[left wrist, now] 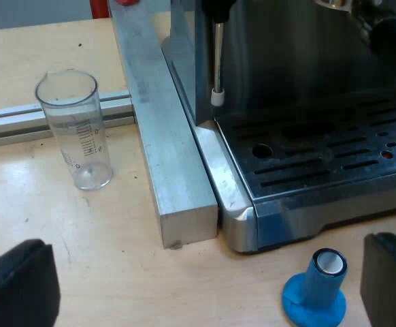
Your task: Remove mug from coffee machine
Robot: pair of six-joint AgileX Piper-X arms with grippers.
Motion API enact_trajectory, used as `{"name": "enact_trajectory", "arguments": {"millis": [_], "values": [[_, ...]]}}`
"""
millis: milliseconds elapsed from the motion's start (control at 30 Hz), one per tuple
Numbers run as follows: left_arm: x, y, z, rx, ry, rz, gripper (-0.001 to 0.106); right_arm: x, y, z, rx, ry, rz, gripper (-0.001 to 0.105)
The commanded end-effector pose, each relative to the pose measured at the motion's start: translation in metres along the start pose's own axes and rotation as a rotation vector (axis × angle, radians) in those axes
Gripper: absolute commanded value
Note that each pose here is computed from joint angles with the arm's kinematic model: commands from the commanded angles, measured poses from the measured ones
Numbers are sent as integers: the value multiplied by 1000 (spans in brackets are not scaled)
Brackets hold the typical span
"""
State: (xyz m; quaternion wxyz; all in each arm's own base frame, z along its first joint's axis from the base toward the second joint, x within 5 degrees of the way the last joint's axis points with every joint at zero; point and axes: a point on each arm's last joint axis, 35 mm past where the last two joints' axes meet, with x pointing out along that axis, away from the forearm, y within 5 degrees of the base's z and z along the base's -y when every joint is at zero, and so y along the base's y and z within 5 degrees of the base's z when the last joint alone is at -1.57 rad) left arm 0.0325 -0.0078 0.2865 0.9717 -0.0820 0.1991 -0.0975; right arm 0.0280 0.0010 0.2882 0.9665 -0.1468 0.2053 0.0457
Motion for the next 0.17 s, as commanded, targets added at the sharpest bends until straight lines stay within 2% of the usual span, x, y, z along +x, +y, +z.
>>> {"name": "enact_trajectory", "arguments": {"millis": [33, 167], "values": [[3, 1, 1, -1, 2, 8, 90, 0, -1, 3, -6, -12, 0, 54], [3, 1, 1, -1, 0, 8, 90, 0, -1, 3, -6, -12, 0, 54]]}}
